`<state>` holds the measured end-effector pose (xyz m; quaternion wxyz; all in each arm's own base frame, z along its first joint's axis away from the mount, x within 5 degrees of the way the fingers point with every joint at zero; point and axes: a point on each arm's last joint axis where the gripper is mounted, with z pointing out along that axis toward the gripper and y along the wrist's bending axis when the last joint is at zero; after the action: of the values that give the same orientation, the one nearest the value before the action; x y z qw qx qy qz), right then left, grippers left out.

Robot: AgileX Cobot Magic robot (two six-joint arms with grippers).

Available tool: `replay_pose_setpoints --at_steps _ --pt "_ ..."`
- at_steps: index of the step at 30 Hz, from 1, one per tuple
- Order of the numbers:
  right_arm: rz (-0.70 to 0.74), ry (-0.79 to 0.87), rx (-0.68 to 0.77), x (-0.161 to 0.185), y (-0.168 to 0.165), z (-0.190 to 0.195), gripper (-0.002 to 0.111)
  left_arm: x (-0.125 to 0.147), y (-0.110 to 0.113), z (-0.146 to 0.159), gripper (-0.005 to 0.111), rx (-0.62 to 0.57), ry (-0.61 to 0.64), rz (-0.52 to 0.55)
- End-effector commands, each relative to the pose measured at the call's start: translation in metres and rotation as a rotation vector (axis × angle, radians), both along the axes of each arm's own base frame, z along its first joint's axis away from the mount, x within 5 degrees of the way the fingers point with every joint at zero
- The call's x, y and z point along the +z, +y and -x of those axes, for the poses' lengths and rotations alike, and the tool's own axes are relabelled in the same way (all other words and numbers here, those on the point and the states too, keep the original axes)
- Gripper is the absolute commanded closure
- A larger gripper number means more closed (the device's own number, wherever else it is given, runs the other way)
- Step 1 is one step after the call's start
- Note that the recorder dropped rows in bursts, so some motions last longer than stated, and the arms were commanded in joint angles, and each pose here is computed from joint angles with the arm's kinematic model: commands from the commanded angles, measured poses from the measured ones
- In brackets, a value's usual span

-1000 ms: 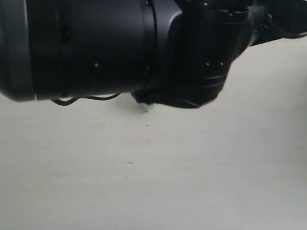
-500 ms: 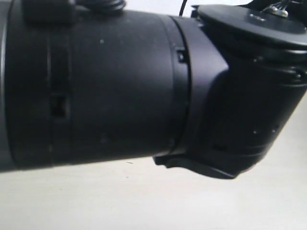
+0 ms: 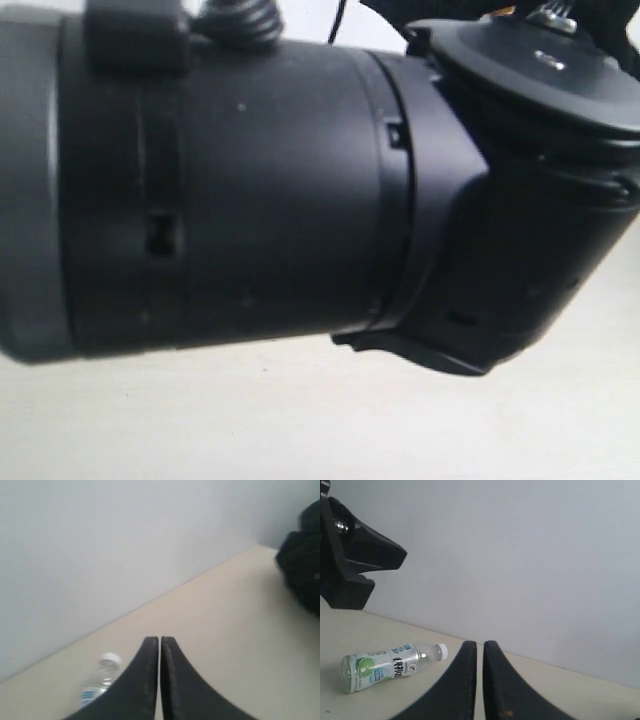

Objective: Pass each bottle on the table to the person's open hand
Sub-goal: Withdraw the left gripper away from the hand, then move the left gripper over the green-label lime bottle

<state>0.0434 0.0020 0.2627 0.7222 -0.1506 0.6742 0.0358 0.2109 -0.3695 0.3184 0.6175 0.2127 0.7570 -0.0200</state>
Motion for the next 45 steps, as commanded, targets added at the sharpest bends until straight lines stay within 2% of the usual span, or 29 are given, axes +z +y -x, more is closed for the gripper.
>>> replay_pose_setpoints --at_steps 1,3,7,14,22,25,29,31,37,41,44,45 --pt "-0.005 -0.011 0.011 0.0 0.001 0.0 0.101 -0.015 0.02 -0.016 0.103 0.201 -0.049 -0.308" --pt "-0.005 -0.011 0.011 0.0 0.001 0.0 0.101 -0.02 0.028 -0.02 0.103 0.277 -0.043 -0.424" --pt "-0.007 -0.01 0.011 0.0 0.001 0.0 0.101 -0.025 0.034 -0.027 0.103 0.285 -0.026 -0.524" --pt "-0.007 -0.01 0.011 0.0 0.001 0.0 0.101 -0.024 0.049 -0.045 0.103 0.341 -0.009 -0.52" --pt "-0.007 -0.01 0.011 0.0 0.001 0.0 0.101 -0.005 0.094 -0.079 0.107 0.473 0.01 -0.481" --pt "-0.007 -0.01 0.011 0.0 0.001 0.0 0.101 0.006 0.105 -0.081 0.107 0.501 0.006 -0.443" --pt "-0.007 -0.01 0.011 0.0 0.001 0.0 0.101 0.014 0.107 -0.075 0.107 0.496 -0.003 -0.414" --pt "-0.007 -0.01 0.011 0.0 0.001 0.0 0.101 0.018 0.106 -0.073 0.107 0.498 -0.007 -0.335" --pt "-0.007 -0.01 0.011 0.0 0.001 0.0 0.101 0.022 0.085 -0.073 0.107 0.297 0.014 -0.029" --pt "-0.004 -0.011 0.011 0.0 0.001 0.0 0.101 0.021 0.07 -0.072 0.107 0.137 0.03 0.021" --pt "-0.004 -0.011 0.011 0.0 0.001 0.0 0.101 0.022 0.061 -0.069 0.107 0.059 0.074 0.158" --pt "-0.004 -0.011 0.011 0.0 0.001 0.0 0.101 0.023 0.056 -0.066 0.107 -0.003 0.098 0.211"
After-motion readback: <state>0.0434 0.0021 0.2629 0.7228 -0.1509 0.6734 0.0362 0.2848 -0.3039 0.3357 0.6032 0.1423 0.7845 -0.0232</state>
